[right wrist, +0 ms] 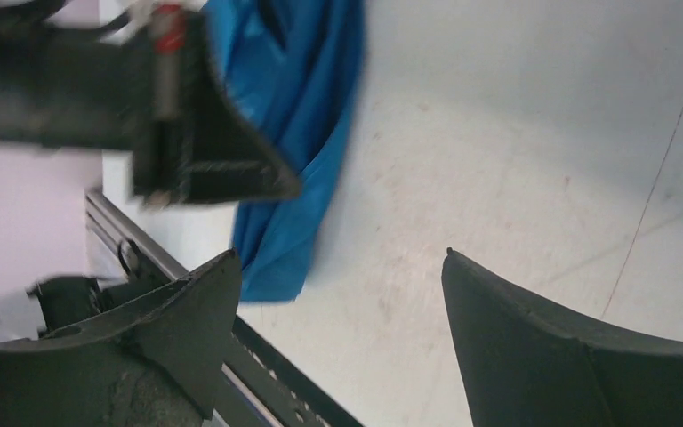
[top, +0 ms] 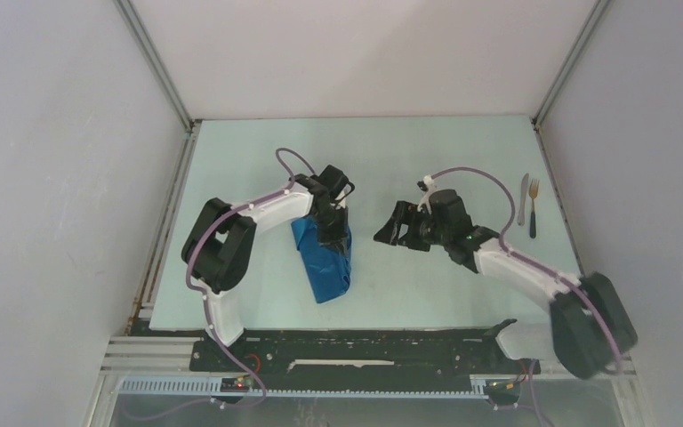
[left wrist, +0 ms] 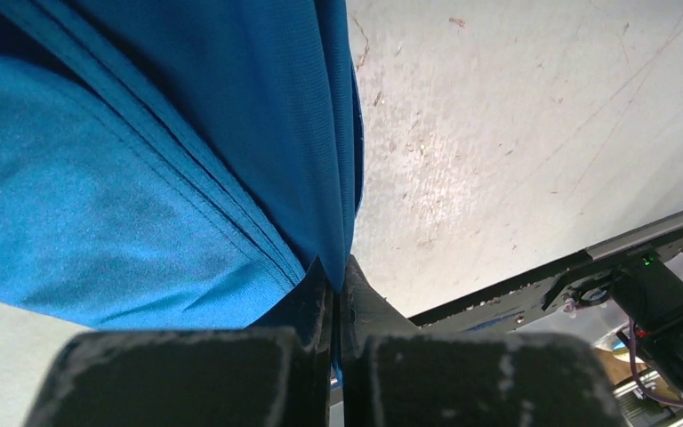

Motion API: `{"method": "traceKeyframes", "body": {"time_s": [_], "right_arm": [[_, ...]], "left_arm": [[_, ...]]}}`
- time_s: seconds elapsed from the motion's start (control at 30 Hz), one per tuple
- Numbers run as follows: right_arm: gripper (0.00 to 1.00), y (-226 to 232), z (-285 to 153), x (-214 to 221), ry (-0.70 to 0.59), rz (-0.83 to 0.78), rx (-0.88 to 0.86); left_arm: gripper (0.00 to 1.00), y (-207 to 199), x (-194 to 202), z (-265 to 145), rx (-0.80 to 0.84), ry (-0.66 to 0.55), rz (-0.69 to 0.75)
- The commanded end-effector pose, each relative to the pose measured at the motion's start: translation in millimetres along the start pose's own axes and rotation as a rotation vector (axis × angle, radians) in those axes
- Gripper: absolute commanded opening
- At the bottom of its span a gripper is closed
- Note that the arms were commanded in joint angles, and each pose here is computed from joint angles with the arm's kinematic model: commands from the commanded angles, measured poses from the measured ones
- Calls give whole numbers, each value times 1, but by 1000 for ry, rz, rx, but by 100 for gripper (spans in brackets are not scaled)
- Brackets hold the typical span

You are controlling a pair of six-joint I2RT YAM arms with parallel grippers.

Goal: Fold the napkin into a case and place the utensils inside
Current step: Pick up the 2/3-rectangle-folded napkin from the center of the board.

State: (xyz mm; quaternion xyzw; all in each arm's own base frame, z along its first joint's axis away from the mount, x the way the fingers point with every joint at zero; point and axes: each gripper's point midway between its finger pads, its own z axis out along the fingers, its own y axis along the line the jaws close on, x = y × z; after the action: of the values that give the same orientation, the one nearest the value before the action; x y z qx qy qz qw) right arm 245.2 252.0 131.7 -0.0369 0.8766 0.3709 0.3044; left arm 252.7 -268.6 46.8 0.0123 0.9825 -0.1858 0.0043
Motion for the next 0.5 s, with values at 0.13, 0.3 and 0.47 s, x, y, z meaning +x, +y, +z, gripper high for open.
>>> {"method": "traceKeyframes", "body": {"time_s": [0.13, 0.3, 0.47], "right_arm": [[98, -4, 83, -18, 122, 416, -246], [100, -4, 120, -20, 159, 559, -335], [100, -2, 137, -14, 168, 605, -323]], "left_arm": [[0, -12, 3, -18, 53, -36, 27], [0, -11, 5, -20, 55, -36, 29], [0, -12, 8, -23, 68, -39, 33]]}}
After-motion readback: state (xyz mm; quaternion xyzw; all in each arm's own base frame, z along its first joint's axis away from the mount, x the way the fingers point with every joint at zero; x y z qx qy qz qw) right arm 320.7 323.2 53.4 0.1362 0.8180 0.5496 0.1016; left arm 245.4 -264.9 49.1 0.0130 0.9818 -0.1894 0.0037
